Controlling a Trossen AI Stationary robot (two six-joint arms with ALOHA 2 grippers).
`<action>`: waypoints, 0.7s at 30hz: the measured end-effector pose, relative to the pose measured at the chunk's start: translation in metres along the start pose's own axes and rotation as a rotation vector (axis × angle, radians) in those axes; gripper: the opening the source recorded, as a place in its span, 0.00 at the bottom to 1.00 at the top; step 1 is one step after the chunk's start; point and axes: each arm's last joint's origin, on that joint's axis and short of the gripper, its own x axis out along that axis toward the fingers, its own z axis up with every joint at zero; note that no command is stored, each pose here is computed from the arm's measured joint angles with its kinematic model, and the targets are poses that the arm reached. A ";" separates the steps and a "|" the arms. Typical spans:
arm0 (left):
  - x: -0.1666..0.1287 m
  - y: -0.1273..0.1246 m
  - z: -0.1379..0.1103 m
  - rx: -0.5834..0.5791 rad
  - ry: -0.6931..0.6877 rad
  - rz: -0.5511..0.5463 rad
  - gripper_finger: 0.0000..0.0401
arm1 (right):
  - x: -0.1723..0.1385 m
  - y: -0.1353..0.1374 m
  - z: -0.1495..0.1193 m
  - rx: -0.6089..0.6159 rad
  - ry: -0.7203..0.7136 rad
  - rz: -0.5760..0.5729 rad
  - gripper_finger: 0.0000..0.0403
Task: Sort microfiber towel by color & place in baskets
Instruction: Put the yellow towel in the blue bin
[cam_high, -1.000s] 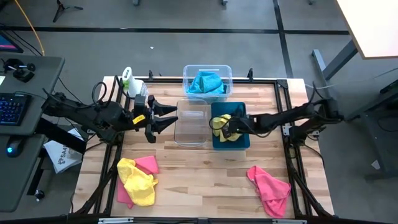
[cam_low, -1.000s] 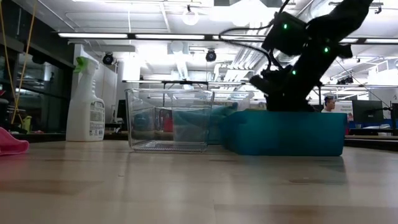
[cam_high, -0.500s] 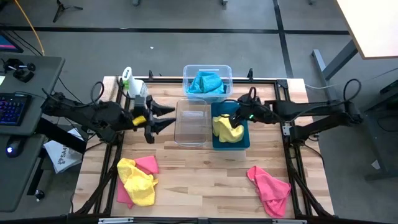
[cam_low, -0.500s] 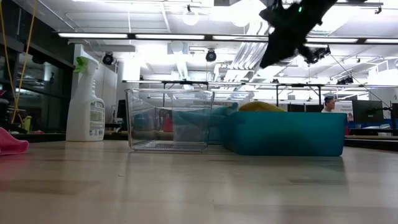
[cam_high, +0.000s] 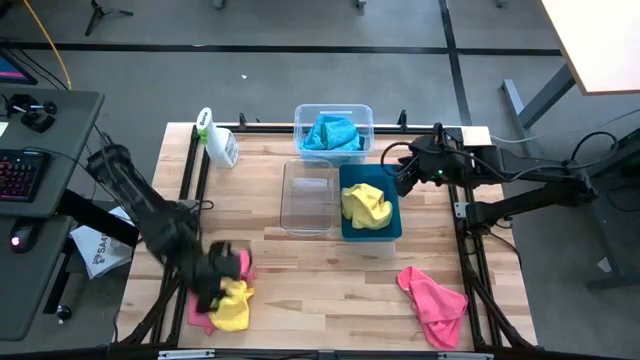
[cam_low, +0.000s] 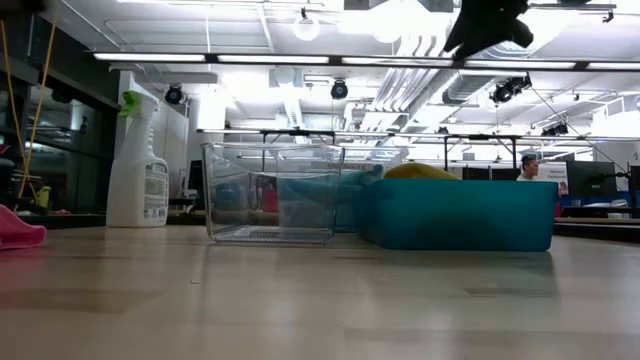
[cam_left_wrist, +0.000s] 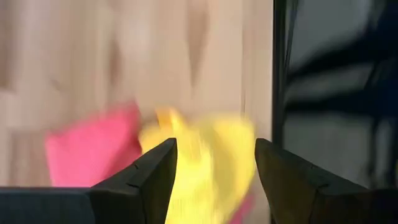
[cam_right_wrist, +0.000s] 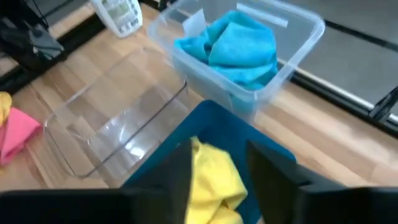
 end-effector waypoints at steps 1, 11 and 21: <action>0.009 -0.008 -0.008 0.051 0.054 0.009 0.50 | 0.000 0.000 -0.001 0.003 0.016 0.001 0.41; 0.073 -0.037 -0.045 0.193 0.258 0.156 0.48 | 0.014 0.004 -0.009 0.016 0.126 -0.025 0.83; 0.106 -0.033 -0.053 0.187 0.349 0.283 0.48 | 0.017 0.005 -0.011 0.009 0.155 -0.036 0.86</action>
